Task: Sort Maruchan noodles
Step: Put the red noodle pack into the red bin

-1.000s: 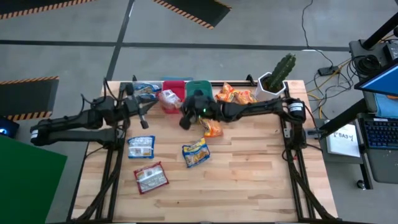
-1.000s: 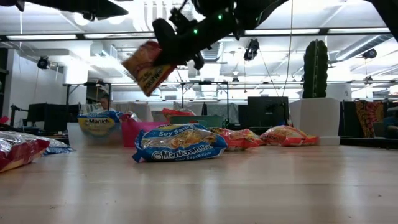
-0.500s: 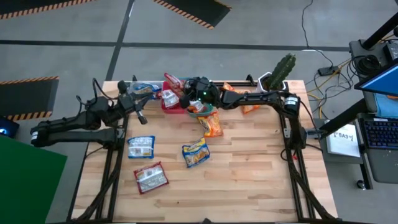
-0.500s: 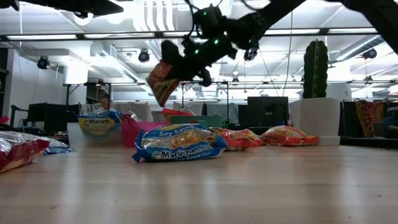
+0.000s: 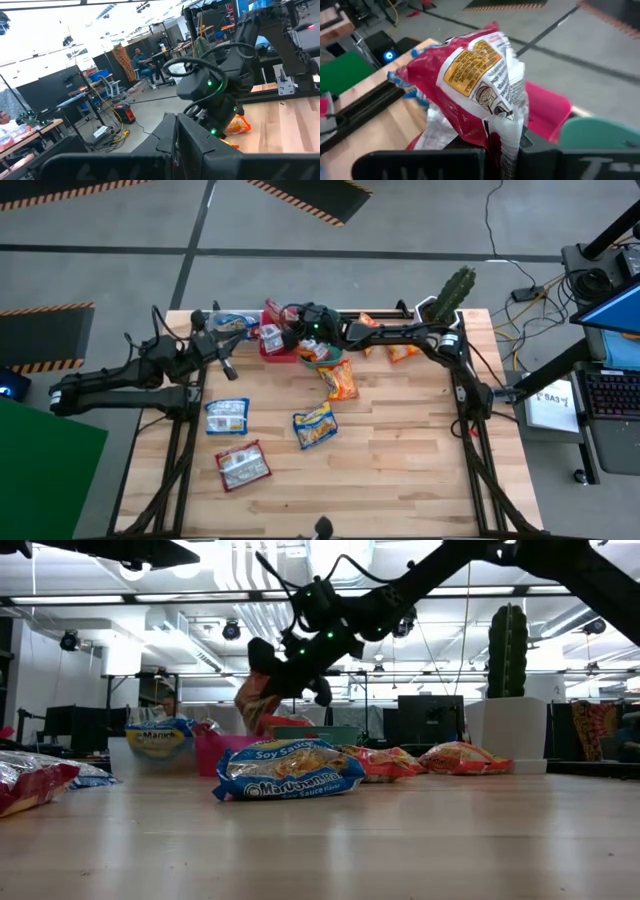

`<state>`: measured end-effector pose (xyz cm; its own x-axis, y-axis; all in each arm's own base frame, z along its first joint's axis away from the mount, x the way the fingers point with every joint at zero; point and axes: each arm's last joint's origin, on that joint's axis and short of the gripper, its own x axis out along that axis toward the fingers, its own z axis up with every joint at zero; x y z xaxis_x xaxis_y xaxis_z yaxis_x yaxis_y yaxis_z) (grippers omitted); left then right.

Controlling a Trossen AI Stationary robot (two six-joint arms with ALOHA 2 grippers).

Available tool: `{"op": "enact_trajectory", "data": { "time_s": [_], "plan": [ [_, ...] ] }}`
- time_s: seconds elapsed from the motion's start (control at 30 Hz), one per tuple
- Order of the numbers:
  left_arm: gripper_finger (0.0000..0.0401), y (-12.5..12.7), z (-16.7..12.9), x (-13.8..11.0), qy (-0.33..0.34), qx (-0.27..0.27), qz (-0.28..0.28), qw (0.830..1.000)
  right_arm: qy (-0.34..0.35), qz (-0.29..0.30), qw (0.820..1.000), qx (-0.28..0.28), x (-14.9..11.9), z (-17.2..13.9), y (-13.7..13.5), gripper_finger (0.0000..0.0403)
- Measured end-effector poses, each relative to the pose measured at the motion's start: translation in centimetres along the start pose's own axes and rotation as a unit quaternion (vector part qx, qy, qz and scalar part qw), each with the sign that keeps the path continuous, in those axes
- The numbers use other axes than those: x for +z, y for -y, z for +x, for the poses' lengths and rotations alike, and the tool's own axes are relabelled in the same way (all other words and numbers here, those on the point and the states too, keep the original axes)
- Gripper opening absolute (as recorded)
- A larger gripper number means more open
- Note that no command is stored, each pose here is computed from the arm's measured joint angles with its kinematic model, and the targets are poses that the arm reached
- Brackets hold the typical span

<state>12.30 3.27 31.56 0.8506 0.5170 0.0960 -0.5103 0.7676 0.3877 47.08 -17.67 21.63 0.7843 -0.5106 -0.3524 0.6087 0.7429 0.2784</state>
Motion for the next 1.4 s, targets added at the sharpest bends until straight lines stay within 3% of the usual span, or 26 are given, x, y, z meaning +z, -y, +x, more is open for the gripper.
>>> {"op": "enact_trajectory", "data": {
  "time_s": [0.23,0.57,0.73,0.97,1.17,1.4],
  "plan": [
    [0.0,0.0,0.0,0.0,0.0,0.0,0.002,1.0,-0.022,0.002,1.0,-0.011,-0.9,1.0,0.6,0.0021],
    [0.0,0.0,0.0,0.0,0.0,0.0,0.002,1.0,-0.019,0.0,1.0,-0.011,-0.9,1.1,0.8,0.0118],
    [0.0,0.0,0.0,0.0,0.001,0.0,0.001,1.0,-0.014,-0.017,1.0,-0.009,-0.8,1.1,0.7,0.0145],
    [0.0,0.0,0.0,0.0,0.002,0.0,0.003,1.0,-0.001,-0.028,0.999,0.037,-0.4,1.1,0.3,0.0129],
    [0.0,0.0,0.0,0.1,0.004,0.001,0.003,1.0,0.003,-0.02,1.0,-0.013,-1.6,2.0,0.9,0.0114],
    [0.0,0.0,0.0,0.1,0.004,0.001,0.004,1.0,0.044,-0.029,0.998,-0.03,-1.6,2.9,1.9,0.0113]
  ]
}}
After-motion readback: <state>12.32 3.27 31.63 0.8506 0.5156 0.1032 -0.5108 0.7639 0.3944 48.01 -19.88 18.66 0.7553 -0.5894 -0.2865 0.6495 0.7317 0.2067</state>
